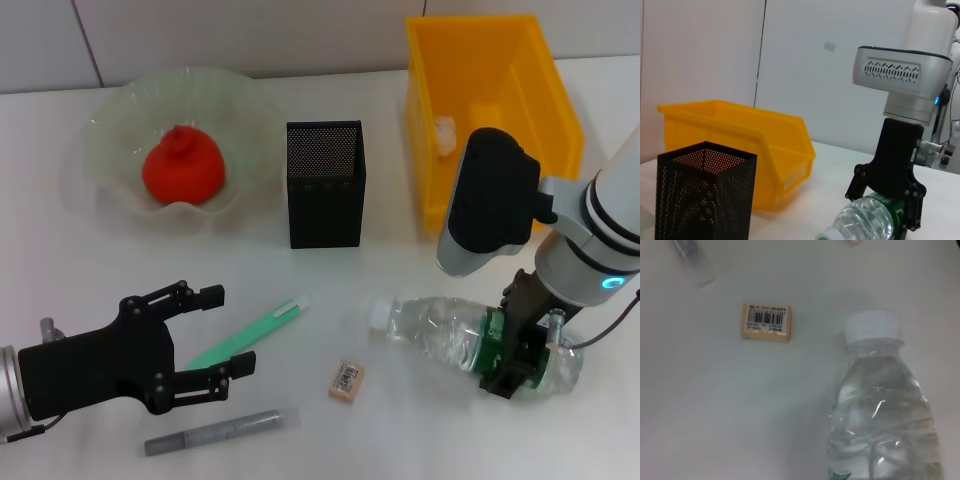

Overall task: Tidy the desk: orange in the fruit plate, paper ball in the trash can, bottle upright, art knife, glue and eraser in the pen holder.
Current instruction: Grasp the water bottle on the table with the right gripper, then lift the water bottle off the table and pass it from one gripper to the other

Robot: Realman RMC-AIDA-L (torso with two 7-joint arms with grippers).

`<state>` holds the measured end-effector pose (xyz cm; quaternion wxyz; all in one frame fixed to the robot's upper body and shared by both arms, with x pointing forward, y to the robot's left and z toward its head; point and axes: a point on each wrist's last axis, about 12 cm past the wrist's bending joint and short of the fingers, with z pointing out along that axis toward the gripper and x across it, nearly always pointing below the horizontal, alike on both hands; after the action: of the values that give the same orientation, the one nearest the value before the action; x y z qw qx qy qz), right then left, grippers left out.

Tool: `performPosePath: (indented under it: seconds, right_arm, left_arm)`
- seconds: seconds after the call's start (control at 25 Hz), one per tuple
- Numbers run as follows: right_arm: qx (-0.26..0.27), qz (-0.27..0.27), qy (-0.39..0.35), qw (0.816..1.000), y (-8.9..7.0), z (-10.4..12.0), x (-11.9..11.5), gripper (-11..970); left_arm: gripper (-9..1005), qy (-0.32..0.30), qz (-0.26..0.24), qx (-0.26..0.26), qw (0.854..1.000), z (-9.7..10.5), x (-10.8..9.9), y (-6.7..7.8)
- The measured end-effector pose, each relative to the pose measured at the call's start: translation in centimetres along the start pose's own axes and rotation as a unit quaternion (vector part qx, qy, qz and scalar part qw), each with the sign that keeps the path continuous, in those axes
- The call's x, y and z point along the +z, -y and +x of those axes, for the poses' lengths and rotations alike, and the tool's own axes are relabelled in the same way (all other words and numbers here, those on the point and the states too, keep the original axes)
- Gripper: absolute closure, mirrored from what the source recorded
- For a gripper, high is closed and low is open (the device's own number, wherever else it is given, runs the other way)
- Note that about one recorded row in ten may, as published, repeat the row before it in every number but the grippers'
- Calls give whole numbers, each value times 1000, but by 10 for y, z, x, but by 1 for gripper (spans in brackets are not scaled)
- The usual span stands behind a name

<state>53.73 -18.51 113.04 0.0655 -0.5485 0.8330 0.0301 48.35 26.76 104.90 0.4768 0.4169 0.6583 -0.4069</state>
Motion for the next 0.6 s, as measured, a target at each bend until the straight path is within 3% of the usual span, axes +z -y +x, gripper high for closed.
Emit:
performPosePath:
  seconds: [0.32, 0.6]
  right_arm:
    - [-7, 0, -3, 1000, -1, 0, 3, 184]
    - [2, -43, 70, 997, -5, 10, -5, 189]
  left_arm:
    - [133, 1, -2, -1, 1000, 1, -1, 0]
    - [133, 4, -3, 1, 1000, -1, -1, 0]
